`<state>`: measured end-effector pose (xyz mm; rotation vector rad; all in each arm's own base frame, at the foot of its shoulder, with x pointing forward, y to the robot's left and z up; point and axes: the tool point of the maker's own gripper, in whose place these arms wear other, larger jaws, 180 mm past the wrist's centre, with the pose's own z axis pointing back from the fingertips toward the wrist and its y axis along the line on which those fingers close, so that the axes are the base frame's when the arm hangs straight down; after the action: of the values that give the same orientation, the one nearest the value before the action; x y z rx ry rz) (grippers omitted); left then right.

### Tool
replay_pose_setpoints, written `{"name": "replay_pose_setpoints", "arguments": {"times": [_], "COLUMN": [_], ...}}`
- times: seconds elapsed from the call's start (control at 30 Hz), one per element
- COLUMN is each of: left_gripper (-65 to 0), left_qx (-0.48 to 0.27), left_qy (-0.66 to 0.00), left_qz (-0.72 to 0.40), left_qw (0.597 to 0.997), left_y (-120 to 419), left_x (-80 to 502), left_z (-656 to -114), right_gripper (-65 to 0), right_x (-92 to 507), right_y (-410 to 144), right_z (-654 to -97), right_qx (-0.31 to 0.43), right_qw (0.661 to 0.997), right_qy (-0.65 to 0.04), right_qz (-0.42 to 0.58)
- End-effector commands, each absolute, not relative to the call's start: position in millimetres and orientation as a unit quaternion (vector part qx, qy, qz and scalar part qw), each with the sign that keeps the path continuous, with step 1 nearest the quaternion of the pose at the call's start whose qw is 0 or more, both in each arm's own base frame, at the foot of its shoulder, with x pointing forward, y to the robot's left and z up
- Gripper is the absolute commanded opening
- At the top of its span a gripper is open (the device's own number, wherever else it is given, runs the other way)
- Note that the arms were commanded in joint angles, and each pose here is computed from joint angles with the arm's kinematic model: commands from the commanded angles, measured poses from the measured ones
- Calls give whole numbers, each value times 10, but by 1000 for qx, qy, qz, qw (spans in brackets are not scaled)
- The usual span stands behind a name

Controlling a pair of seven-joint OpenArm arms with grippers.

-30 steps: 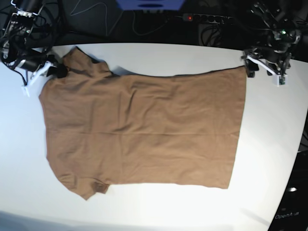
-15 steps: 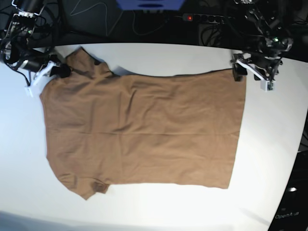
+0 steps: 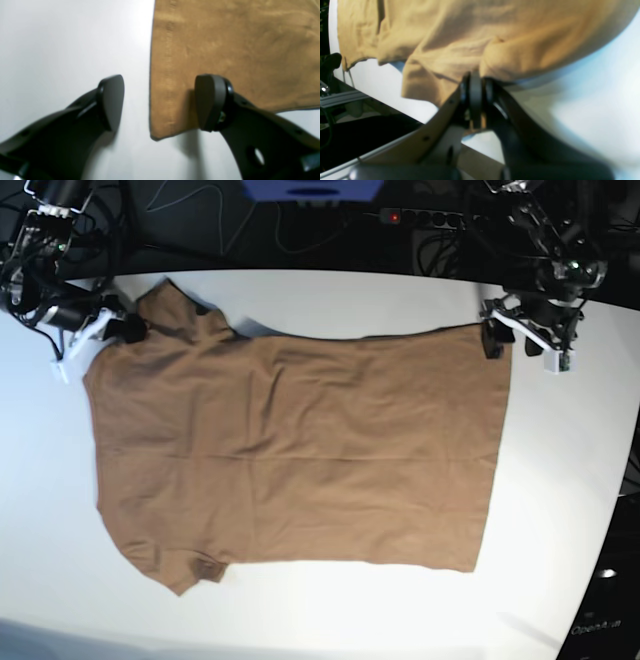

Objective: Fold the T-shirt properly
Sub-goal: 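Move the left gripper to the hem corner on the same edge and grasp, then lift the gripped shirt edge with both grippers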

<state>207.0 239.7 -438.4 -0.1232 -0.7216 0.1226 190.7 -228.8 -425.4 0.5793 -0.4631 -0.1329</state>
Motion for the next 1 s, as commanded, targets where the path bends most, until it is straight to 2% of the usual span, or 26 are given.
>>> {"name": "replay_pose_setpoints", "arguments": {"times": [0.0, 0.17, 0.43, 0.63, 0.97], "left_gripper": [-226, -226, -227, -231, -476], "left_qx": [-61, -79, -85, -121, -125], "left_qy": [-298, -279, -271, -229, -221], "left_qz": [48, 19, 21, 30, 38], "left_qw": [951, 957, 959, 965, 967], "left_y": [2318, 2113, 2067, 1886, 1884], "left_x": [1849, 1753, 1700, 1534, 1480], "left_z": [-4554, -4633, -4682, -4984, -5037], "right_gripper": [-643, -643, -643, -643, -643], "right_x": [2039, 2052, 2051, 2052, 2052], "right_y": [-2346, -2346, -2335, -2346, -2346], "right_z": [-4126, -4120, -4123, -4120, -4120], "right_qx": [281, 281, 282, 281, 281], "right_qw": [925, 924, 924, 924, 924], "right_qy": [-251, -253, -253, -253, -253], "right_qz": [-58, -57, -58, -57, -57]}}
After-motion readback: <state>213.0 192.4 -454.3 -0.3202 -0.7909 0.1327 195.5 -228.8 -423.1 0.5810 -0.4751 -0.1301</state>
